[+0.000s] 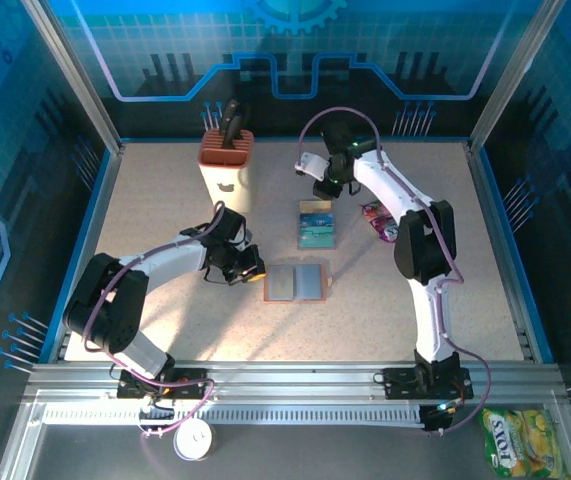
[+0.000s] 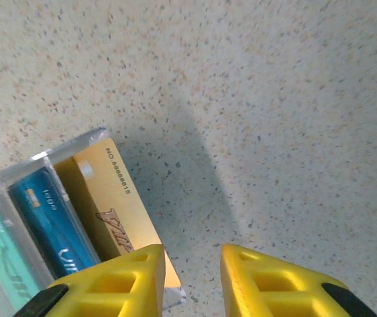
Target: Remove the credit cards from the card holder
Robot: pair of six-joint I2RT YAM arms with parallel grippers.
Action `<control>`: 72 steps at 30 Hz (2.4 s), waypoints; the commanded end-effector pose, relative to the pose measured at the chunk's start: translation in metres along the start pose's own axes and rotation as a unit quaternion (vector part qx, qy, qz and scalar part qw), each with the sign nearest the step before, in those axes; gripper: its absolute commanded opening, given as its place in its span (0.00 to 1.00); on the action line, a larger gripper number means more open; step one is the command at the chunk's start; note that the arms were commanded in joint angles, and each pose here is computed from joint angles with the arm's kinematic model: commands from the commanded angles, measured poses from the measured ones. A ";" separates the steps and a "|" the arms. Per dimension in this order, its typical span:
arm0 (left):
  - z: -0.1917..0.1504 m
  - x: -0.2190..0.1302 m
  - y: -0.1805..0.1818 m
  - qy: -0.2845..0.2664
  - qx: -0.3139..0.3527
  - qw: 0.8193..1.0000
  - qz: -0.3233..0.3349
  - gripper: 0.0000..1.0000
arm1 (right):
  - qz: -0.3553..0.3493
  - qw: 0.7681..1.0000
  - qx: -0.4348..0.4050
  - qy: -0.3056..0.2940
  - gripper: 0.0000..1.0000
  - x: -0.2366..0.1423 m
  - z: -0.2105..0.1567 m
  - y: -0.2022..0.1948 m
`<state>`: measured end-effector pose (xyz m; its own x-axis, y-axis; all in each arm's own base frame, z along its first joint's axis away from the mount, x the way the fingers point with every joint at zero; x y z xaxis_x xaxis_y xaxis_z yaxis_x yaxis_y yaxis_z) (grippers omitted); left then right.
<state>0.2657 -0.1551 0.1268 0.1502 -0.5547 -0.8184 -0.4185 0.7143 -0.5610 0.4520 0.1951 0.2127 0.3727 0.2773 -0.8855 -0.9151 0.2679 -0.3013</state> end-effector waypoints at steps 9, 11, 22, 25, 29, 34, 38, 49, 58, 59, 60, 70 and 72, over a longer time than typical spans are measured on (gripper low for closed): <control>-0.004 0.006 0.008 0.020 -0.004 1.000 -0.017 0.06 | -0.009 0.985 0.155 -0.072 0.27 -0.040 0.024 0.048; -0.004 0.008 0.008 0.024 -0.005 1.000 -0.019 0.06 | 0.004 0.979 0.186 -0.086 0.25 -0.040 0.026 0.062; -0.003 0.017 0.013 0.035 -0.006 0.999 -0.017 0.04 | 0.112 0.906 0.385 -0.135 0.07 -0.027 0.020 0.125; -0.003 0.020 0.016 0.036 -0.009 0.999 -0.009 0.04 | 0.142 0.884 0.426 -0.129 0.04 -0.019 0.018 0.139; -0.004 0.024 0.018 0.043 -0.011 0.999 -0.008 0.03 | 0.175 0.867 0.452 -0.115 0.01 -0.005 0.020 0.160; -0.006 0.030 0.020 0.054 -0.012 0.998 -0.007 0.03 | 0.206 0.848 0.485 -0.063 0.00 0.010 0.021 0.180; -0.007 0.034 0.022 0.057 -0.012 0.998 -0.002 0.03 | 0.224 0.846 0.482 -0.041 0.04 0.017 0.022 0.195; -0.008 0.037 0.030 0.057 -0.016 0.998 0.017 0.03 | 0.270 0.828 0.492 0.012 0.22 0.040 0.022 0.229; -0.009 0.037 0.033 0.053 -0.015 0.998 0.026 0.03 | 0.261 0.819 0.509 0.039 0.27 0.049 0.016 0.237; -0.009 0.037 0.033 0.053 -0.015 0.998 0.026 0.03 | 0.258 0.820 0.510 0.042 0.28 0.050 0.015 0.237; -0.008 0.037 0.033 0.052 -0.014 0.998 0.027 0.03 | 0.255 0.819 0.511 0.047 0.28 0.052 0.014 0.237; -0.008 0.037 0.035 0.050 -0.011 0.998 0.036 0.03 | 0.227 0.823 0.515 0.072 0.30 0.052 0.006 0.237; -0.008 0.038 0.035 0.051 -0.011 0.998 0.037 0.03 | 0.222 0.825 0.514 0.076 0.30 0.051 0.004 0.236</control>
<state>0.2582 -0.1592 0.0888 0.0696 -0.5852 -0.8079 -0.4354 0.7108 -0.5524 0.2622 0.2817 0.1071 -0.0356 0.5179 -0.8547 -0.3298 0.8013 0.4992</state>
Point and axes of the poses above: each hand's point on the last joint's axis, 136 mm out from that joint toward the fingers, its own x axis out along the fingers, its own y axis along the line the jaws close on, z = x × y, the point moved 9 cm from there along -x, back along the fingers, and after that the axes turned 10 degrees about -x, right-handed, at the moved point
